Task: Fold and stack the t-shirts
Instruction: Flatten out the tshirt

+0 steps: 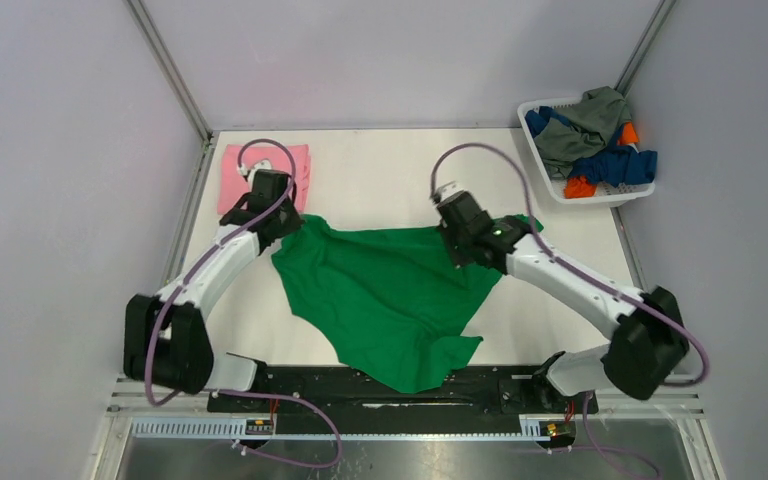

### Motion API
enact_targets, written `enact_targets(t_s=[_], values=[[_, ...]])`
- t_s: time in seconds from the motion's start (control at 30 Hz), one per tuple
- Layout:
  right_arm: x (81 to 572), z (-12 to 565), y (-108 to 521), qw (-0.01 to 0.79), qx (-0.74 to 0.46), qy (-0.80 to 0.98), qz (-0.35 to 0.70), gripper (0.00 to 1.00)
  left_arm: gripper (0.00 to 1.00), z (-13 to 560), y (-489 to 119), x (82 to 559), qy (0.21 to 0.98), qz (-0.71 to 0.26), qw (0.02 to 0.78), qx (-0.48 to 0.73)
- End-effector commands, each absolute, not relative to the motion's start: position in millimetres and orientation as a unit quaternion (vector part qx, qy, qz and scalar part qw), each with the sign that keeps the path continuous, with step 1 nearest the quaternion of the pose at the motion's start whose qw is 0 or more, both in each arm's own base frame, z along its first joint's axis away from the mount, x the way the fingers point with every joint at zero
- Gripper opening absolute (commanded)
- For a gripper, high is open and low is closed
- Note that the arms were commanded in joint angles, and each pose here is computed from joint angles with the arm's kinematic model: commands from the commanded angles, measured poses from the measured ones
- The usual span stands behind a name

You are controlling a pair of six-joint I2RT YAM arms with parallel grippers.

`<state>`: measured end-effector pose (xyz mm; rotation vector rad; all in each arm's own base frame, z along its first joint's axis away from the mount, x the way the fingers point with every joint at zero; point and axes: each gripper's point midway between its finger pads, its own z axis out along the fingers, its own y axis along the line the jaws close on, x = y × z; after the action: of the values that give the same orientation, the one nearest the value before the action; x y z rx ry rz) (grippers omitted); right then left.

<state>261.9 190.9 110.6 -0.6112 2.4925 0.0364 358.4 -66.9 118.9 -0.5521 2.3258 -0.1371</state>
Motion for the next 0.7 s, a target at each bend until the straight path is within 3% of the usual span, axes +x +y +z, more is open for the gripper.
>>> enact_targets(t_s=[0.0, 0.13, 0.27, 0.47, 0.67], values=[[316, 232, 145, 0.465, -0.114, 0.877, -0.032, 0.00, 0.00, 251, -67, 377, 0.822, -0.101, 0.518, -0.213], [311, 330, 118, 0.570, -0.116, 0.812, -0.040, 0.00, 0.00, 351, -76, 350, 0.750, -0.138, 0.621, -0.179], [284, 393, 101, 0.633, -0.123, 0.764, -0.019, 0.00, 0.00, 434, -77, 302, 0.665, -0.196, 0.705, -0.148], [215, 484, 92, 0.715, -0.177, 0.671, 0.077, 0.00, 0.00, 536, -83, 217, 0.558, -0.280, 0.780, -0.042], [133, 547, 91, 0.752, -0.254, 0.582, 0.177, 0.00, 0.00, 602, -73, 136, 0.462, -0.302, 0.833, 0.032]])
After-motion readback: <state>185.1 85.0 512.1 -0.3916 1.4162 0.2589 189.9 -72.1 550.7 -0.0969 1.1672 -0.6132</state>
